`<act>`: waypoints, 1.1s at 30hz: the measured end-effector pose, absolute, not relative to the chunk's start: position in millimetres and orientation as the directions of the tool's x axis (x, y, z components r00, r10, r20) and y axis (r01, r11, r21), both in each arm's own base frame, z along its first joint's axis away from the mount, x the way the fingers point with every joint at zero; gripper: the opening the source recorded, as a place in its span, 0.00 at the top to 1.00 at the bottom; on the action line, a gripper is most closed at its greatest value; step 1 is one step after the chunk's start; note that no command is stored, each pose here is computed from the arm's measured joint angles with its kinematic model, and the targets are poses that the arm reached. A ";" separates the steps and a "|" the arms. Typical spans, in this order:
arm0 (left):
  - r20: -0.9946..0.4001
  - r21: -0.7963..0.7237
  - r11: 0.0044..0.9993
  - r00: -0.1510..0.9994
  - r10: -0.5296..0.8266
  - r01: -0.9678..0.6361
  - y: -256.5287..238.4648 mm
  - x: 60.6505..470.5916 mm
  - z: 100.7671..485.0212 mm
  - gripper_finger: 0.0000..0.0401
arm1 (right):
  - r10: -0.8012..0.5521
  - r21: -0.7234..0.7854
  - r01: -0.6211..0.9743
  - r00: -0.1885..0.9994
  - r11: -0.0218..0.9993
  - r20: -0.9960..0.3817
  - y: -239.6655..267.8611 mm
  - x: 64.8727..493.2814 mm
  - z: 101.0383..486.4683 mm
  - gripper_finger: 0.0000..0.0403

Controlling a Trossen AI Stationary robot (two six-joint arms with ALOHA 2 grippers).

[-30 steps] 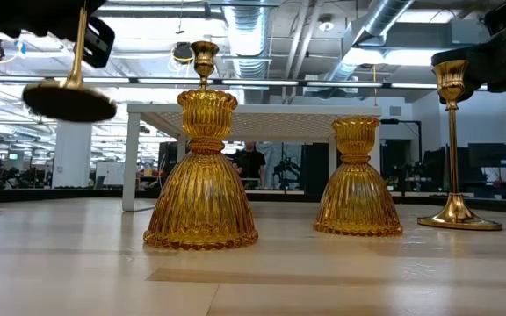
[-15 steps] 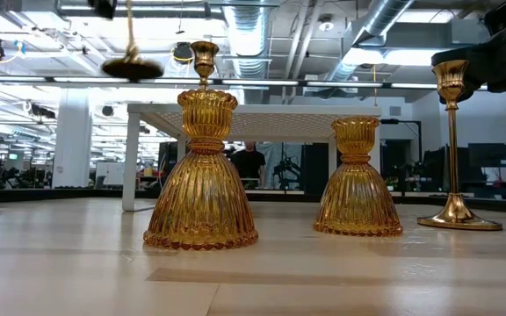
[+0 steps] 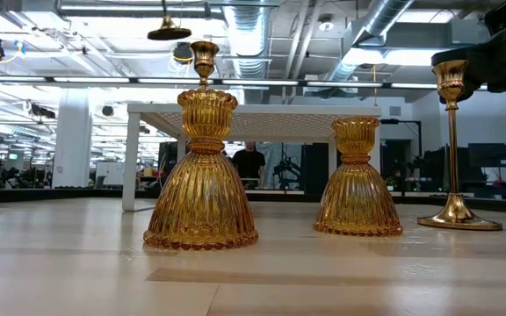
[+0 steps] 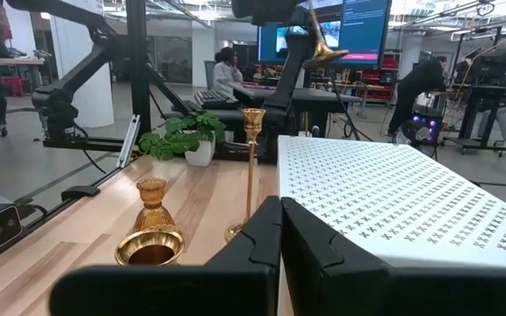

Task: Pick & Place candle stick holders
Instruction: Put the bottom gold candle holder on the shelf

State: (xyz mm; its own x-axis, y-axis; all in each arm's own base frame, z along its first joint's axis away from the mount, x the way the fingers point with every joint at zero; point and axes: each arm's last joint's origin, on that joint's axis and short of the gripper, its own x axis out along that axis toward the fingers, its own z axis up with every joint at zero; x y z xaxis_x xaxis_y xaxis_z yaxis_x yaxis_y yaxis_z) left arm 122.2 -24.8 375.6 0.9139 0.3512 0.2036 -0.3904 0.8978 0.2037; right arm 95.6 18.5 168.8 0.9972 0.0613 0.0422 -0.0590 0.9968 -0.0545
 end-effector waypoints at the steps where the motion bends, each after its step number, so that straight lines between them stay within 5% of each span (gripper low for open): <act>1: 0.208 0.210 0.896 0.914 0.349 -0.390 -22.5 125.1 375.6 0.96 | 0.061 -0.054 -0.059 0.997 0.997 0.043 18.5 95.6 168.9 1.00; 10: 0.227 0.243 0.888 0.913 0.339 -0.391 12.3 177.6 366.5 0.96 | 0.062 -0.054 -0.059 0.997 0.997 0.042 18.5 95.6 168.8 1.00; 24: 0.088 0.096 0.979 0.981 0.170 -0.178 96.9 262.7 364.9 0.96 | 0.062 -0.044 -0.060 0.997 0.997 0.042 18.5 95.6 168.9 1.00; 33: 0.031 0.076 0.981 0.984 0.174 -0.176 109.9 284.2 352.9 0.96 | 0.062 -0.044 -0.060 0.997 0.997 0.043 18.5 95.6 168.9 1.00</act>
State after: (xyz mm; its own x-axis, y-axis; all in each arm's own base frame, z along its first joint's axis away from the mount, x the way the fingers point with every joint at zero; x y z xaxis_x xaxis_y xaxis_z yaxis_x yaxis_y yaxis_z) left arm 284.2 109.9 352.9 0.9842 0.1745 0.0306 -0.1764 0.9814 0.0761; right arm 95.6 18.5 168.9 0.9972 0.0615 0.0425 -0.0597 0.9973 -0.0437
